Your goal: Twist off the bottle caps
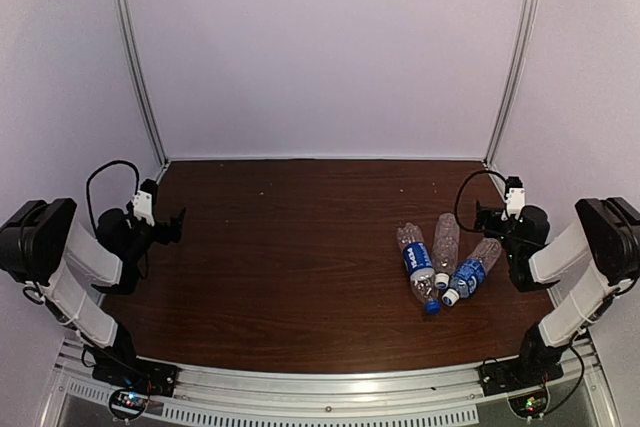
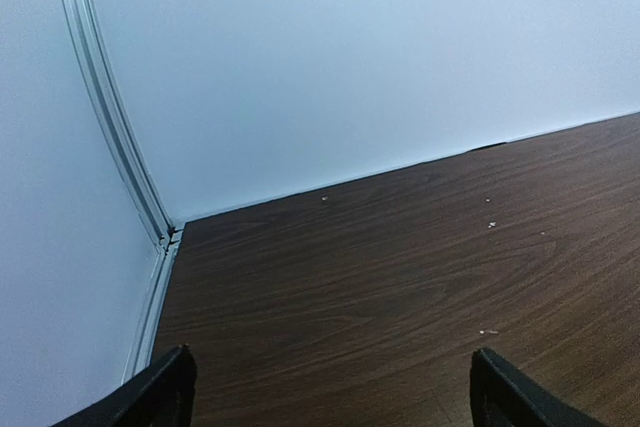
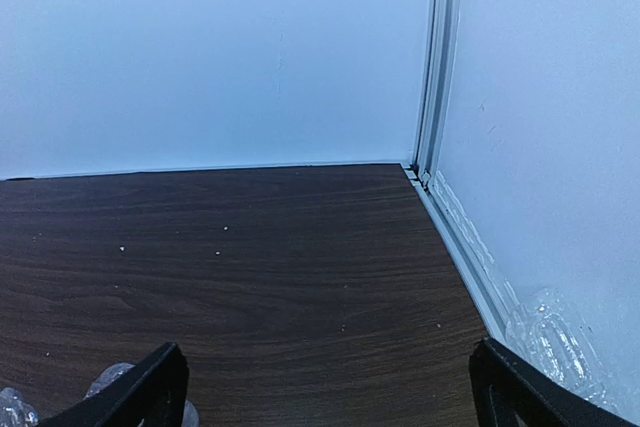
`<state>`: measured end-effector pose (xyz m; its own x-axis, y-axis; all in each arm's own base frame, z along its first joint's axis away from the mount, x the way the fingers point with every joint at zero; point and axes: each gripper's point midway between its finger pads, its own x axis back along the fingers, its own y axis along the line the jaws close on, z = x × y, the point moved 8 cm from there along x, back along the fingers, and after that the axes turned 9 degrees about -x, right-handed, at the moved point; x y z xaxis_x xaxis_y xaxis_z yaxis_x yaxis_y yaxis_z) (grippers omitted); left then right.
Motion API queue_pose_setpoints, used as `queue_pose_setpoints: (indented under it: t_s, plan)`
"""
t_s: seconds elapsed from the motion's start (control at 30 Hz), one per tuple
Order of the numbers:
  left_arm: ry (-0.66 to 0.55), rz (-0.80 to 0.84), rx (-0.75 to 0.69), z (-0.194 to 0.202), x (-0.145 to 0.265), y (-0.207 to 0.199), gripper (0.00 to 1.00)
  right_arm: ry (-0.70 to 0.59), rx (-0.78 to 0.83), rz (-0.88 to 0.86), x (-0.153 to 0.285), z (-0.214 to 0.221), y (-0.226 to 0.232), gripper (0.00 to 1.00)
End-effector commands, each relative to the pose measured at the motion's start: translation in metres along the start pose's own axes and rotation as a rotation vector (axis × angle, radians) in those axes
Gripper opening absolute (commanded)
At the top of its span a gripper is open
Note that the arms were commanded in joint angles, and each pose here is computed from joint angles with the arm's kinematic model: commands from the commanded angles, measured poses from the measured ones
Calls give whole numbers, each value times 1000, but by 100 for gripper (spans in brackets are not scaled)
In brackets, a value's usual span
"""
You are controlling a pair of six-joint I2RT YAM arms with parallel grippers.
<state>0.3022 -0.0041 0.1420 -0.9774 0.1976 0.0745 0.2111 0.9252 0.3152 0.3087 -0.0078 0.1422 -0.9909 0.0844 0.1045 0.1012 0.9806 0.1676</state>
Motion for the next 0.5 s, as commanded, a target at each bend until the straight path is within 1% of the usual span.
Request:
queue_pose_setpoints:
  t_s: [0.0, 0.07, 0.13, 0.17, 0.23, 0.27, 0.3, 0.4, 0.43, 0.47]
  plan:
    - [-12, -15, 6, -4, -2, 3, 98, -17, 6, -18, -1, -5, 2, 100]
    - [-13, -15, 5, -4, -2, 3, 98, -28, 5, -15, -1, -12, 3, 100]
    - [-13, -14, 5, -4, -2, 2, 97, -18, 6, 1, -3, -28, 5, 100]
    - [-13, -14, 5, -4, -2, 2, 97, 5, -3, 18, -5, -36, 5, 100]
    - [-11, -11, 7, -4, -2, 2, 97, 46, -89, 59, -7, -53, 6, 100]
    - [-11, -16, 8, -4, -2, 3, 97, 87, -114, 45, -9, -58, 9, 100]
    - [-3, -28, 15, -3, -3, 4, 98, 125, -145, 3, -10, -60, 14, 98]
    - [48, -104, 48, -2, -8, 14, 97, 274, -287, -87, -13, -62, 28, 84]
    - [50, -103, 48, -6, -10, 16, 97, 338, -326, -141, -12, -59, 42, 80]
    - [82, -89, 56, -10, -15, 19, 97, 387, -357, -175, -11, -58, 50, 78]
